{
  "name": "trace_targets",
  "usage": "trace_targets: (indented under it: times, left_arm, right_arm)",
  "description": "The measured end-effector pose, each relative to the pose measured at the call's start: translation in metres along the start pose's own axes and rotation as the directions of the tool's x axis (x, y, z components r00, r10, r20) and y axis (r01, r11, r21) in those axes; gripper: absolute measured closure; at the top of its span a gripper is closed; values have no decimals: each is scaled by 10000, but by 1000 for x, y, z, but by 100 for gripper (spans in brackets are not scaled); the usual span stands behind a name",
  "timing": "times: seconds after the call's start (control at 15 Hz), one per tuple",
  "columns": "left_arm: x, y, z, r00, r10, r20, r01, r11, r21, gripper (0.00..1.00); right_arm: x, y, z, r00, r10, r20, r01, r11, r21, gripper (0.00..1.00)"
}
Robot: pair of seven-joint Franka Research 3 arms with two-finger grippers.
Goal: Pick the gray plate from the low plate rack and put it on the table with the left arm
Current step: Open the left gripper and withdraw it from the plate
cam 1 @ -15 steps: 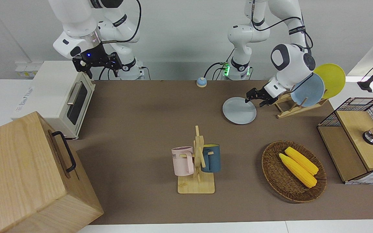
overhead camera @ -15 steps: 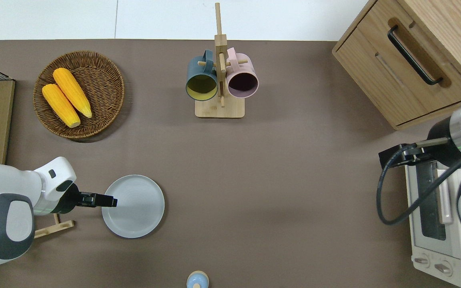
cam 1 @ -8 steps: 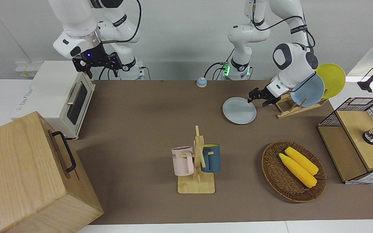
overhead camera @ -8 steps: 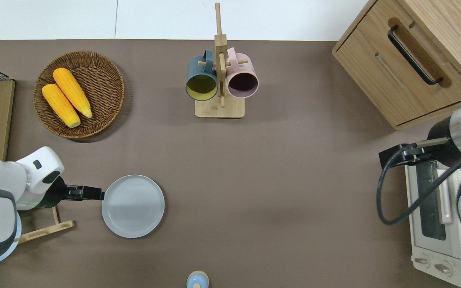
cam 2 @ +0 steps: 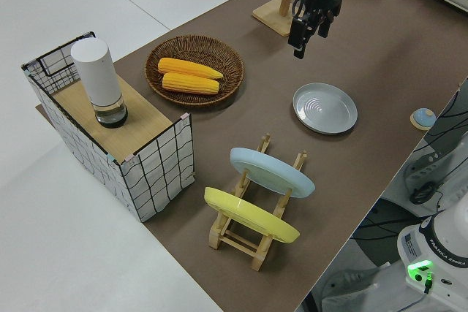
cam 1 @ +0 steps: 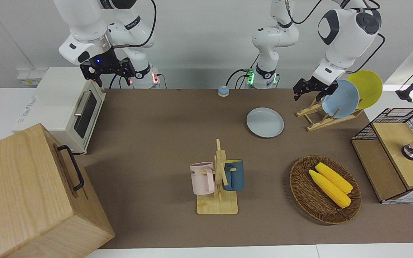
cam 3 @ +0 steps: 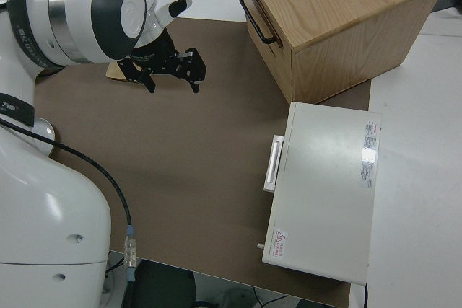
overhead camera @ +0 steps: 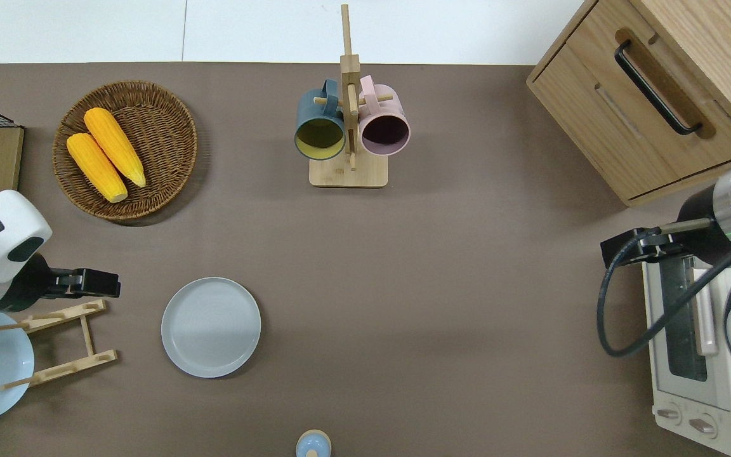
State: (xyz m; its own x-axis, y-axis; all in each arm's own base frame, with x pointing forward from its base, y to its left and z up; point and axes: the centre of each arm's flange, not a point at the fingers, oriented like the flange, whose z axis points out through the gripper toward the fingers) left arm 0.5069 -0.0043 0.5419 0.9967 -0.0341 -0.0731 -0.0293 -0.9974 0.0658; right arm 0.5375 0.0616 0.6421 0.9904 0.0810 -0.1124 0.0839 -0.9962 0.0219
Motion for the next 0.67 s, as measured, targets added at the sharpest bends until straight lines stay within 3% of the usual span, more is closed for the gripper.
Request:
trace_targets:
  times: [0.2,0.67]
  left_arm:
    - [2,9,-28,9992,85,-400,-77,9998,194,0]
    - [1,14,-62,9971,31,-755,-14,9997,225,0]
  right_arm:
    - [0,0,0,10000,0,0,0,10000,0,1]
    - [0,0,0,10000,0,0,0,10000,0,1]
